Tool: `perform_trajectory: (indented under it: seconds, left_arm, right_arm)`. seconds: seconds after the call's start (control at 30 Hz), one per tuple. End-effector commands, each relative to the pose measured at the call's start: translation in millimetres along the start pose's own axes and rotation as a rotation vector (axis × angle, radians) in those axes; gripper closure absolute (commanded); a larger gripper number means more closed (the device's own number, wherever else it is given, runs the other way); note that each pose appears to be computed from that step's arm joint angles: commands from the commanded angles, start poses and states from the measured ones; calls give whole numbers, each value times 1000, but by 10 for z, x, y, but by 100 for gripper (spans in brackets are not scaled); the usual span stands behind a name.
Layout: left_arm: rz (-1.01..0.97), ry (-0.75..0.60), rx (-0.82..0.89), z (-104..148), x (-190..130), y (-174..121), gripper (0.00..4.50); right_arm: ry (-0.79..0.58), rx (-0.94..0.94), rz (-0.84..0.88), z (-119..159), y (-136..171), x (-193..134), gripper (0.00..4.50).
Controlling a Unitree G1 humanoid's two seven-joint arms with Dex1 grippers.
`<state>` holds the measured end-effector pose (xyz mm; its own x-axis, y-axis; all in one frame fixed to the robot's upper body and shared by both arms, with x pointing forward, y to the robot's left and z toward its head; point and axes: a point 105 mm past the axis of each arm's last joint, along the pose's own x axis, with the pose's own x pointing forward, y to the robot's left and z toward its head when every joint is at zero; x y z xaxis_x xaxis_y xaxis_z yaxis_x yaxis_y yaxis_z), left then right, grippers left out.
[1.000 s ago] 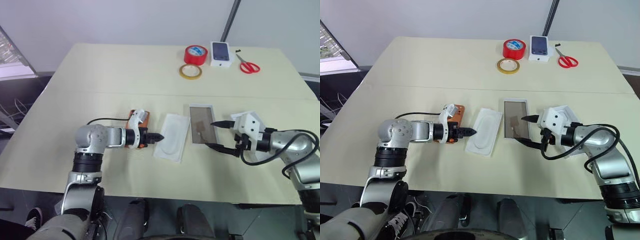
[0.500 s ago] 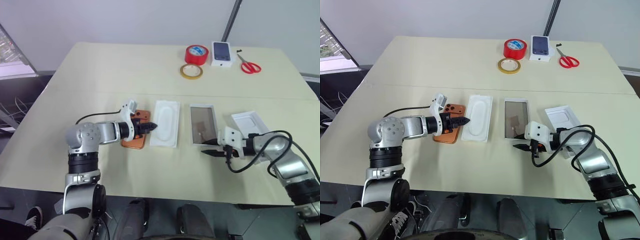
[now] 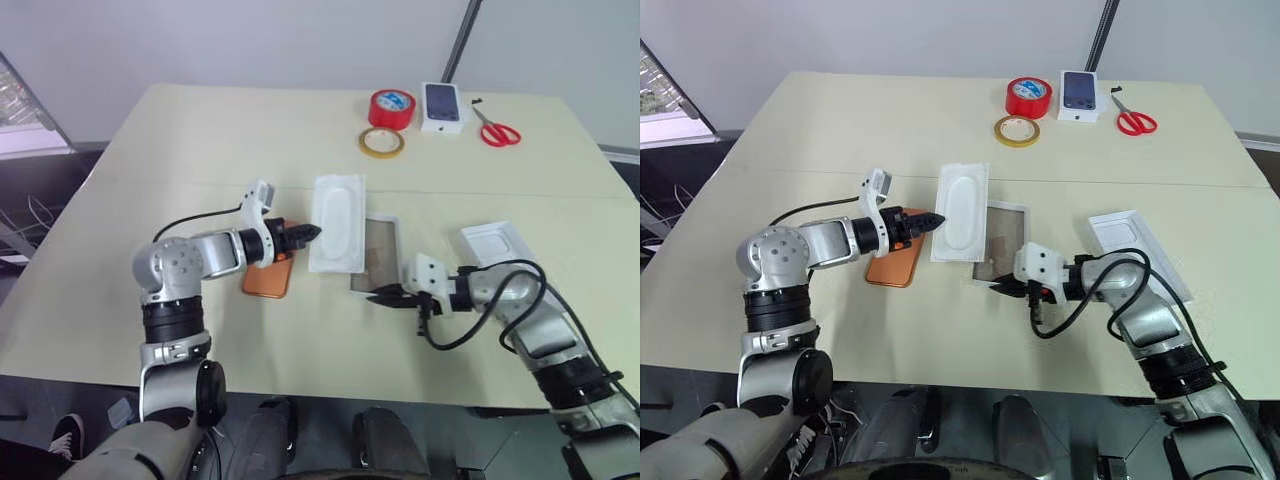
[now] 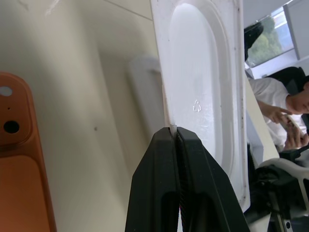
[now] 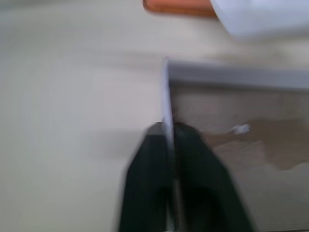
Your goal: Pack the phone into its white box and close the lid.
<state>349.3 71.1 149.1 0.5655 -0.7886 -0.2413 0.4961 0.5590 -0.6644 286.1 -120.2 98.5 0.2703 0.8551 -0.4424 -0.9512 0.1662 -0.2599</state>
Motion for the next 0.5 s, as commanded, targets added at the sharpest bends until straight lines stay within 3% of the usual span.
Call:
perform_trajectory:
  seconds: [0.03,0.1,0.37,0.5]
  left_arm:
    - [-26,1,12,-20,10,-72,450]
    - [-30,5,2,-62,30,-87,450]
    - [-60,20,-45,-228,194,-211,450]
    - [-29,31,-54,-290,278,-189,450]
  right_arm:
    - [-29,-37,-52,117,-34,-98,214]
    - [-21,-30,-99,122,-79,-213,112]
    - [98,28,-283,-96,-260,-901,112]
    - [115,-2,-360,-160,-369,-996,112]
